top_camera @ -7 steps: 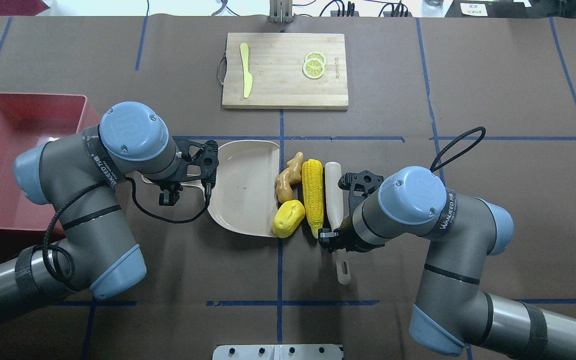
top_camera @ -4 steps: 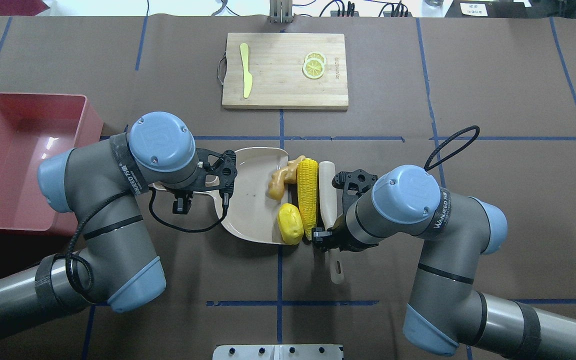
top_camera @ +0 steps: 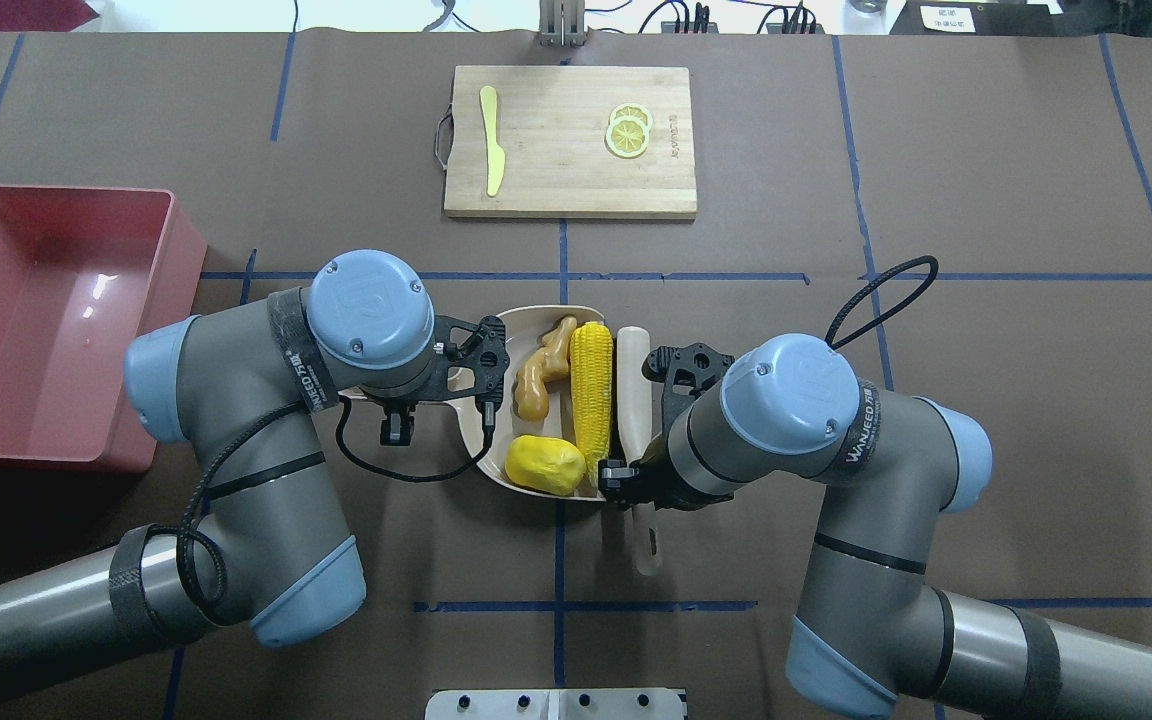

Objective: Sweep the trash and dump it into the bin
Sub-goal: 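Sweep the ginger, potato and corn into the dustpan with the right gripper's brush, then lift the loaded dustpan with the left gripper over the pink bin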

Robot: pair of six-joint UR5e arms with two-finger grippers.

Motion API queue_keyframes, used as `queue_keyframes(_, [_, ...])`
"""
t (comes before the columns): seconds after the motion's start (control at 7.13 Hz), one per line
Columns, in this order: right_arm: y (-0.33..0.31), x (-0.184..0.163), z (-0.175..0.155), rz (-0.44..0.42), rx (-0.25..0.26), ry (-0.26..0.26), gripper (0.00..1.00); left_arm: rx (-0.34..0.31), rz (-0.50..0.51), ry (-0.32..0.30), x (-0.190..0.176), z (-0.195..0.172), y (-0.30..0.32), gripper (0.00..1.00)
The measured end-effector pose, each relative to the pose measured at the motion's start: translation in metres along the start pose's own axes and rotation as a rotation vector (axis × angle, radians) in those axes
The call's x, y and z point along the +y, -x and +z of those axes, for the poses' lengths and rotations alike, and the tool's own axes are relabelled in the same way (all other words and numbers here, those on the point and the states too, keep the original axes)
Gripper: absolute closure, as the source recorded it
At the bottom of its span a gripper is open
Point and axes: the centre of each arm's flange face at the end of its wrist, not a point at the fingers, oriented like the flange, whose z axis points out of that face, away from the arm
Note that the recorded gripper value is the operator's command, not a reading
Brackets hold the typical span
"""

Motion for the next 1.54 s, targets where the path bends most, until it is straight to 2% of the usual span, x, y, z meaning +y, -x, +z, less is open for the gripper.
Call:
queue_keyframes(0.28, [0.011,0.004,-0.001,0.009,-0.013,0.005,1.0,0.0,-0.017,-0.006,-0.006,0.001,0.0,0.81])
queue_keyframes(0.7, [0.019,0.006,-0.009,0.013,-0.032,0.003,1.0,-0.013,-0.021,-0.054,-0.007,0.001,-0.001,0.82])
queue_keyframes(1.12, [0.007,-0.002,-0.047,0.026,-0.056,-0.017,1.0,-0.021,-0.072,-0.108,-0.001,0.005,-0.004,0.83])
queue_keyframes(1.54, [-0.005,-0.001,-0.086,0.051,-0.039,-0.03,1.0,0.008,-0.156,-0.145,0.0,-0.002,-0.006,0.83])
